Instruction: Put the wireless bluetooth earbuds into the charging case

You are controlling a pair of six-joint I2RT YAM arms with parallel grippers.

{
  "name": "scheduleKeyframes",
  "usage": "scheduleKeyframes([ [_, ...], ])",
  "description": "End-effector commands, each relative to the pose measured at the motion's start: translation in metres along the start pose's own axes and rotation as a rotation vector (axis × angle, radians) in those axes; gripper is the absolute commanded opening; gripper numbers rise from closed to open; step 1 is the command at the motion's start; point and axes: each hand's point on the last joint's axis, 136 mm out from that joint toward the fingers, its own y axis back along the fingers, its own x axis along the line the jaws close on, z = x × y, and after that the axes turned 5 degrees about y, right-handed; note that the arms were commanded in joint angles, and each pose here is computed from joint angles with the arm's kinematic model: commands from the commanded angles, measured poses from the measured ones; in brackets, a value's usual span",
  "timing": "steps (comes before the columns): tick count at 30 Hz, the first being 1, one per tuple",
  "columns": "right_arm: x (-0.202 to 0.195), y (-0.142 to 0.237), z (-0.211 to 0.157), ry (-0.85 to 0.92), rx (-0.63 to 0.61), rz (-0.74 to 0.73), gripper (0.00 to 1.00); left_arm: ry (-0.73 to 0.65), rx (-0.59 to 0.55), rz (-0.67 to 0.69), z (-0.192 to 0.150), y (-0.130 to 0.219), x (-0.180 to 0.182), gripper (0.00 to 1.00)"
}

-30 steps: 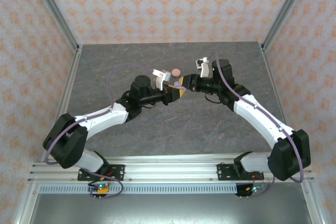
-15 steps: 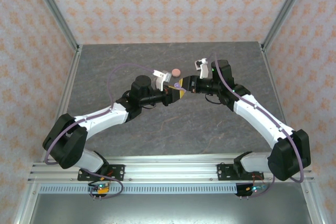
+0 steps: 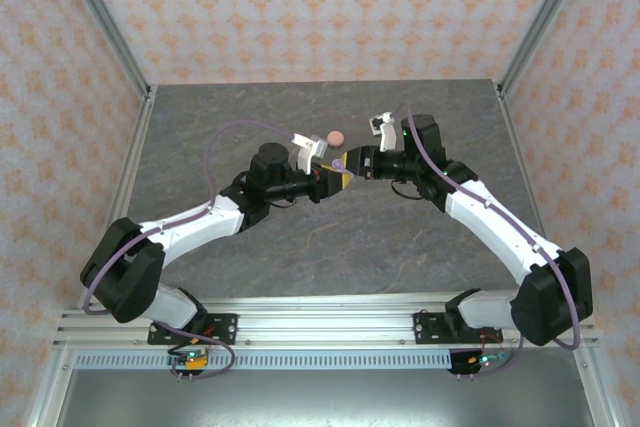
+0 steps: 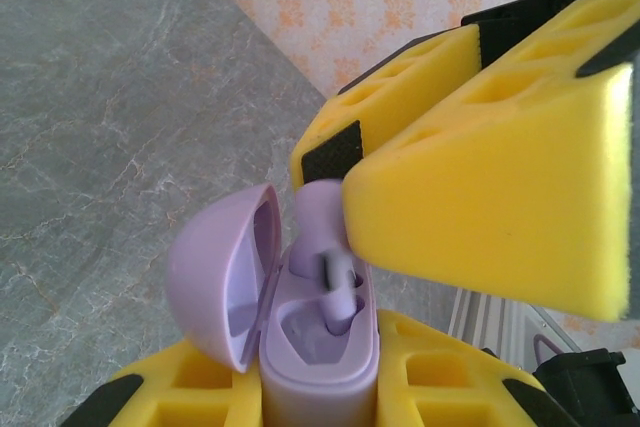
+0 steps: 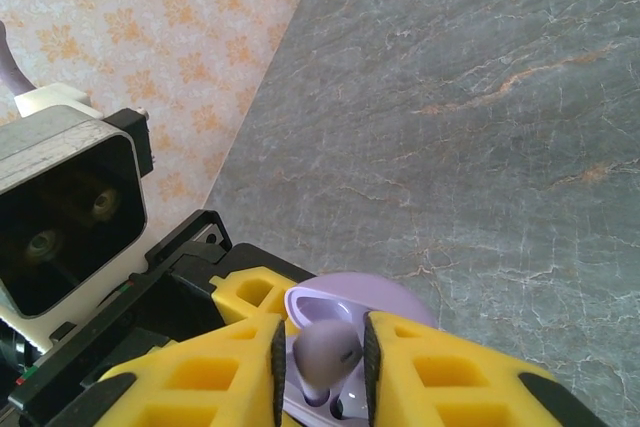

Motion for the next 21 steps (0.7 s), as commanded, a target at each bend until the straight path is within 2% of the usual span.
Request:
scheduleKeyframes([
  [1, 0.014, 0.009, -0.002, 0.030, 0.018, 0.020, 0.30, -0.089, -0.094, -0.050, 0.037, 0.011, -0.027, 0.16],
  [12, 0.017, 0.011, -0.001, 0.045, 0.026, 0.013, 0.40, -0.149, -0.070, -0.064, 0.032, 0.014, -0.031, 0.16],
  [21, 0.022, 0.014, -0.003, 0.064, 0.038, 0.009, 0.42, -0.198, -0.032, -0.044, 0.021, 0.014, -0.026, 0.16],
])
